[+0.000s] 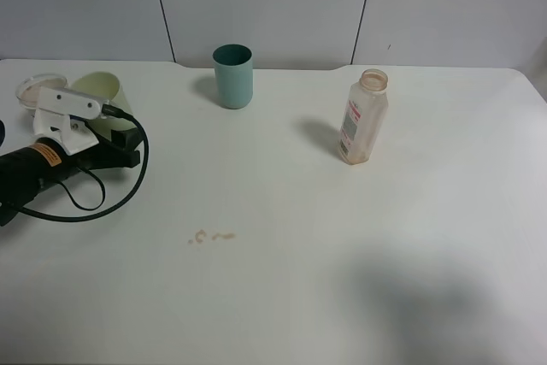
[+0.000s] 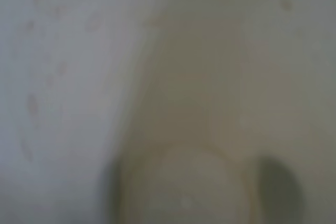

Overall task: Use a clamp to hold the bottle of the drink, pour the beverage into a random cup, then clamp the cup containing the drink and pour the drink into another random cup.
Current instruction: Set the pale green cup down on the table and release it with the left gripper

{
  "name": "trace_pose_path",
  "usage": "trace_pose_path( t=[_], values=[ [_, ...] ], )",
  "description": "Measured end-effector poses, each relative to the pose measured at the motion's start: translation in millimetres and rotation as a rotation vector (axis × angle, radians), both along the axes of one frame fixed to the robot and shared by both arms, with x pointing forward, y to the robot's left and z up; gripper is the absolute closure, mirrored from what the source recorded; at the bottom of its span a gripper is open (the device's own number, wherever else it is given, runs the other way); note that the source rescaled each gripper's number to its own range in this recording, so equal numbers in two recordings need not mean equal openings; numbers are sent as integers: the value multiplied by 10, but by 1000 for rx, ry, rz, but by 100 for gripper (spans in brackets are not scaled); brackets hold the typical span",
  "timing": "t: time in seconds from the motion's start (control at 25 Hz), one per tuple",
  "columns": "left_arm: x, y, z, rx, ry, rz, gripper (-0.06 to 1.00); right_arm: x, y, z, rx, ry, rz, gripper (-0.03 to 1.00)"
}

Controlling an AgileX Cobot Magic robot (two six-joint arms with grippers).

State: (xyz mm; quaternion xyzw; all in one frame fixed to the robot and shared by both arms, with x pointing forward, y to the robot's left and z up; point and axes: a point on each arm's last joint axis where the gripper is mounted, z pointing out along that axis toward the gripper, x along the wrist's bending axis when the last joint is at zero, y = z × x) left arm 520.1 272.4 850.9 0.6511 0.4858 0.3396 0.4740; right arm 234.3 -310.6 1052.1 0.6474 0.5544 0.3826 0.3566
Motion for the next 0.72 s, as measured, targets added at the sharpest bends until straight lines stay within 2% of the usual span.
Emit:
trace_pose_path(
  t=[0.72],
  values=[
    [187, -25, -194, 1, 13, -27, 93, 0, 0, 0, 0, 0, 0, -3]
  ],
)
